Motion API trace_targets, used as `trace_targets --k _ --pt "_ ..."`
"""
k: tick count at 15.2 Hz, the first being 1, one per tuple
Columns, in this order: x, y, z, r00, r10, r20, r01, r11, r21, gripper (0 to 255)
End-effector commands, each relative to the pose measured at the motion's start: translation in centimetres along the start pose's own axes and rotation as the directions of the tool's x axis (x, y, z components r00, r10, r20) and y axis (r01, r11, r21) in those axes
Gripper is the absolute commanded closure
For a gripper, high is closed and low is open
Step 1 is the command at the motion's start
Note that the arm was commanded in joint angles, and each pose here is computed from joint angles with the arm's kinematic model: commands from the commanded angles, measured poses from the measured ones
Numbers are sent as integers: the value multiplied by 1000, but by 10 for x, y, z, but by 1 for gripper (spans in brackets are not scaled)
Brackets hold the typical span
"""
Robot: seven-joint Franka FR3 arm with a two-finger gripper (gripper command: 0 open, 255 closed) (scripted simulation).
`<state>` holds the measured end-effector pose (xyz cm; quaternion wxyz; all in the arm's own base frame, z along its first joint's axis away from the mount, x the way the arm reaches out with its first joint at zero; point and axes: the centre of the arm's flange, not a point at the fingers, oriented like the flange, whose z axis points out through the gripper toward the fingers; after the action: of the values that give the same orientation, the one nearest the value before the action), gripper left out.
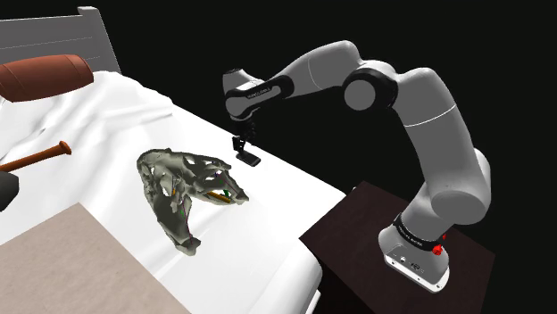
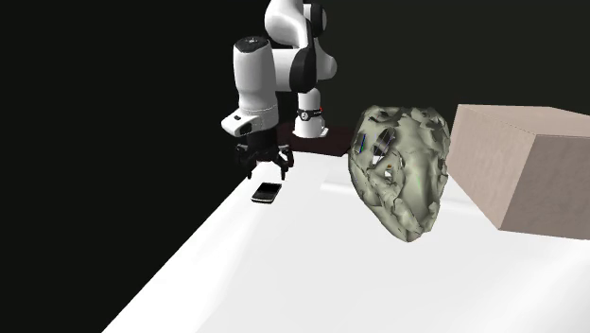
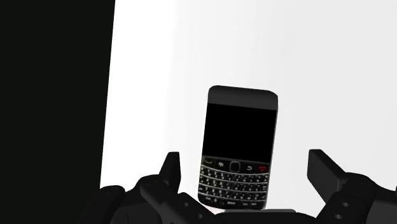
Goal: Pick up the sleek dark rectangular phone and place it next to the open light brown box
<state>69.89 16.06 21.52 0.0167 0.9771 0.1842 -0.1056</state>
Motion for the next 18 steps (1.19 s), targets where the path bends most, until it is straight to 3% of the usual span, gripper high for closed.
trace_targets --k 1,7,15,16,18 --pt "9 0 10 1000 -6 0 6 1000 -2 0" --pt "9 0 45 1000 -6 0 6 1000 -2 0" --pt "9 0 45 1000 -6 0 6 1000 -2 0" --pt "9 0 45 1000 -6 0 6 1000 -2 255" --pt "9 1 44 1000 -6 0 6 1000 -2 255"
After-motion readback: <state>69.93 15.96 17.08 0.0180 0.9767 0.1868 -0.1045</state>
